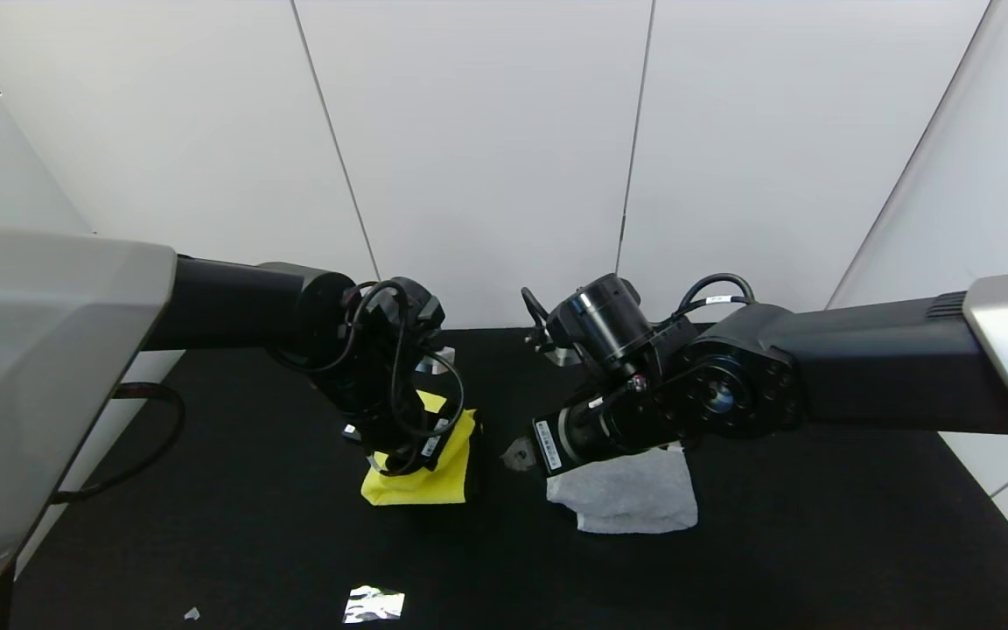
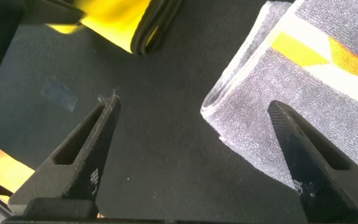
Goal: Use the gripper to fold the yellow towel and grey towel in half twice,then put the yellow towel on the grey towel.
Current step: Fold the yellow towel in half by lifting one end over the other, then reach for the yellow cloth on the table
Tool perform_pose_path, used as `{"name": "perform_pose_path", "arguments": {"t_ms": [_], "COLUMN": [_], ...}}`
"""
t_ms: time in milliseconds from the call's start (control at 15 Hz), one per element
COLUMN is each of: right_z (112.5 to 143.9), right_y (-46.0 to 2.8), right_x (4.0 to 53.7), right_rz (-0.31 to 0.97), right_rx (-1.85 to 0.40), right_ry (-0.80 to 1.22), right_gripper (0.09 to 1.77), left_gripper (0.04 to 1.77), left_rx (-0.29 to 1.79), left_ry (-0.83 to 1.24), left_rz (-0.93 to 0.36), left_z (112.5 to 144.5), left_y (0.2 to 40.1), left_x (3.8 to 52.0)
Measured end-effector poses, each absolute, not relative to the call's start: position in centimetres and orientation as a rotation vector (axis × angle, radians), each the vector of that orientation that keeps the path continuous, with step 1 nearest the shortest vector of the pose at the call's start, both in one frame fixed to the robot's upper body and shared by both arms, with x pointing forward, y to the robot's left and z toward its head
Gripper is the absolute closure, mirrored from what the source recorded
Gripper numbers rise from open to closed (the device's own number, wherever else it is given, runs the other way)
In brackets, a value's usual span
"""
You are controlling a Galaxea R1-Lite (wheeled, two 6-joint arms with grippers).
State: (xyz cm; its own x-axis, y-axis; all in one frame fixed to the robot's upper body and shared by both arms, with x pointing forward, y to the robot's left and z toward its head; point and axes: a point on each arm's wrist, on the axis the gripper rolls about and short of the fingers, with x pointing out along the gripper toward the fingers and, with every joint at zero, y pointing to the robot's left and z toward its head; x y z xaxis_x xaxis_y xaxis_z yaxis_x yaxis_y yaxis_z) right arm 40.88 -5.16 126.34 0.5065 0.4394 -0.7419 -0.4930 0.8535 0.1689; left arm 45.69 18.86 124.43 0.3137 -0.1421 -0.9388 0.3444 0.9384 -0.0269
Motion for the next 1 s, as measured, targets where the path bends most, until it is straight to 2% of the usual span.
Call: {"name": "perform_pose_path", "arguments": {"t_ms": [200, 400, 600, 1000], "right_z": [126.3, 126.3, 126.2, 126.0], "right_y": [-5.1, -5.1, -5.1, -5.0], "right_x": [40.9, 40.8, 40.9, 40.9], "right_rz": [0.564, 0.565, 0.564, 0.559], "right_rx": [-0.068, -0.068, -0.069, -0.074], "right_ry": [0.875, 0.875, 0.878, 0.879], "right_gripper": [0.15, 0.15, 0.15, 0.15], "left_gripper": [1.03, 0.73, 0.53, 0.3], "left_rx": [0.183, 0.174, 0.122, 0.068], "left_ry": [1.197, 1.189, 1.156, 1.112], "left_rz": [-0.321, -0.318, -0.315, -0.282], "left_z": [124.3, 124.6, 125.9, 128.2], "left_y": [18.9, 18.8, 18.8, 20.5], "left_x": [46.0, 46.0, 45.9, 45.4]}}
